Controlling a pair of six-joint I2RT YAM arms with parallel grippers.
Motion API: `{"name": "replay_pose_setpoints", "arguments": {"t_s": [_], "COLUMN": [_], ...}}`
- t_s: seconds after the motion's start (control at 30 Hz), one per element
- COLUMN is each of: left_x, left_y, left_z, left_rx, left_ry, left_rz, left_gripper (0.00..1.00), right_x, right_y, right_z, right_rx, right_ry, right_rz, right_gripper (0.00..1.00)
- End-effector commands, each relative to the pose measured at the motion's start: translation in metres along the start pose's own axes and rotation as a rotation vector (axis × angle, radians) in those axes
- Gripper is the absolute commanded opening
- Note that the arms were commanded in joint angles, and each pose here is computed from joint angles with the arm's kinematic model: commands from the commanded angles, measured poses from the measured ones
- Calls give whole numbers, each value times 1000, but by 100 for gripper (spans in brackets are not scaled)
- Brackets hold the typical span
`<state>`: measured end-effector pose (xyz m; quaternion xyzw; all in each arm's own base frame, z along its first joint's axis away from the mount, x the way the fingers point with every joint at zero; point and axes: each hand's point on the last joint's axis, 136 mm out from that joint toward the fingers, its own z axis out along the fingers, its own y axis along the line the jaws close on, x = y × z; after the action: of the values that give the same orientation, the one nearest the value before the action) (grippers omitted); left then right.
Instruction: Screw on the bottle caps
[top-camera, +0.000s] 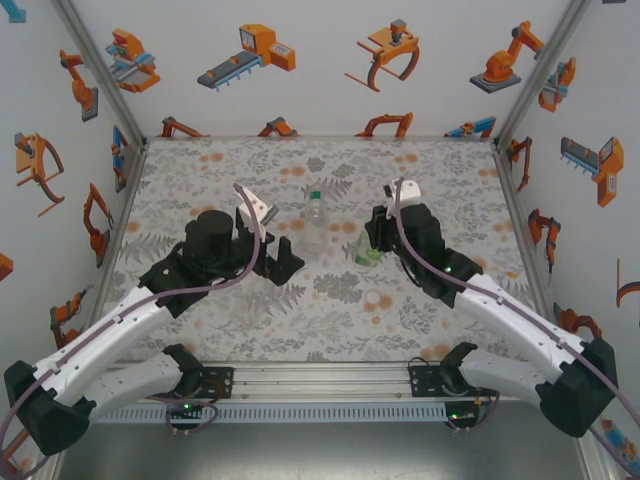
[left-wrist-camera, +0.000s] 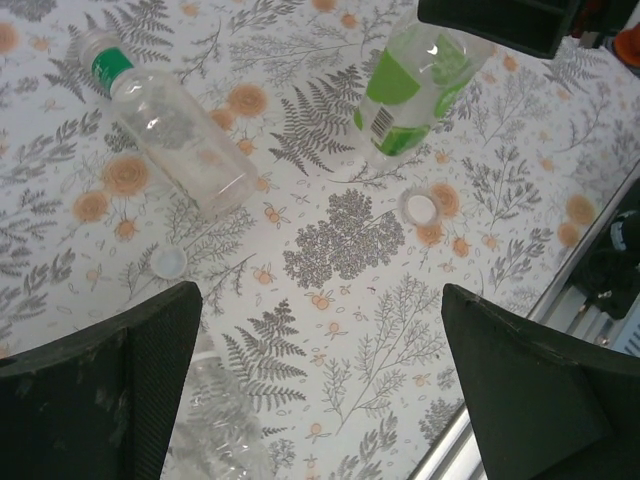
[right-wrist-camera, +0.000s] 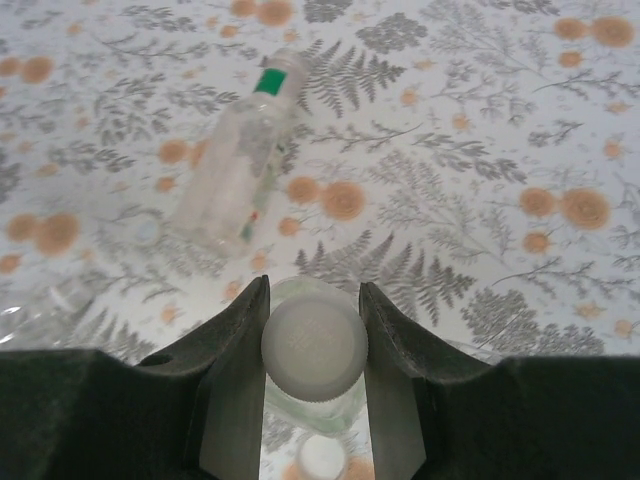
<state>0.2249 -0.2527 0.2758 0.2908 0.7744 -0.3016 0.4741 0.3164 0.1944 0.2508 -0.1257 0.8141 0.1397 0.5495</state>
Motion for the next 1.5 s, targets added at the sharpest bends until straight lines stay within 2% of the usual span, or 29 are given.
{"name": "replay_pose_setpoints", "arguments": {"t_s": [0.0, 0.27, 0.4, 0.73, 0.93, 1.07, 1.13, 1.47], "left_x": [-1, 9, 13, 14, 14, 14, 14, 11], "left_y": [5, 9, 9, 3, 2, 2, 3, 2], "left_z": [-8, -15, -22, -31, -30, -30, -31, -31], "left_rx": [-26, -49, -52, -25, -20, -18, -23, -22], "left_ry": [9, 21, 22, 24, 30, 31, 29, 29], "left_rz": [-117, -146, -158, -143, -142, -142, -140, -131], "left_gripper": [97, 97, 97, 97, 97, 97, 97, 97], "right_x": [-31, -31, -34, -11, 5, 8, 8, 5], "right_y": [-10, -40, -56, -74, -71, -68, -67, -80], "right_z": [19, 80, 99, 135, 142, 140, 137, 133], "right_rx": [-4, 24, 42, 52, 19, -1, -5, 74], "right_ry": [-81, -65, -98, -73, -70, -73, -82, -76], "right_rz": [-49, -59, -40, -66, -54, -64, -87, -222], "right_gripper": [5, 1, 1, 1, 3, 16, 19, 20]}}
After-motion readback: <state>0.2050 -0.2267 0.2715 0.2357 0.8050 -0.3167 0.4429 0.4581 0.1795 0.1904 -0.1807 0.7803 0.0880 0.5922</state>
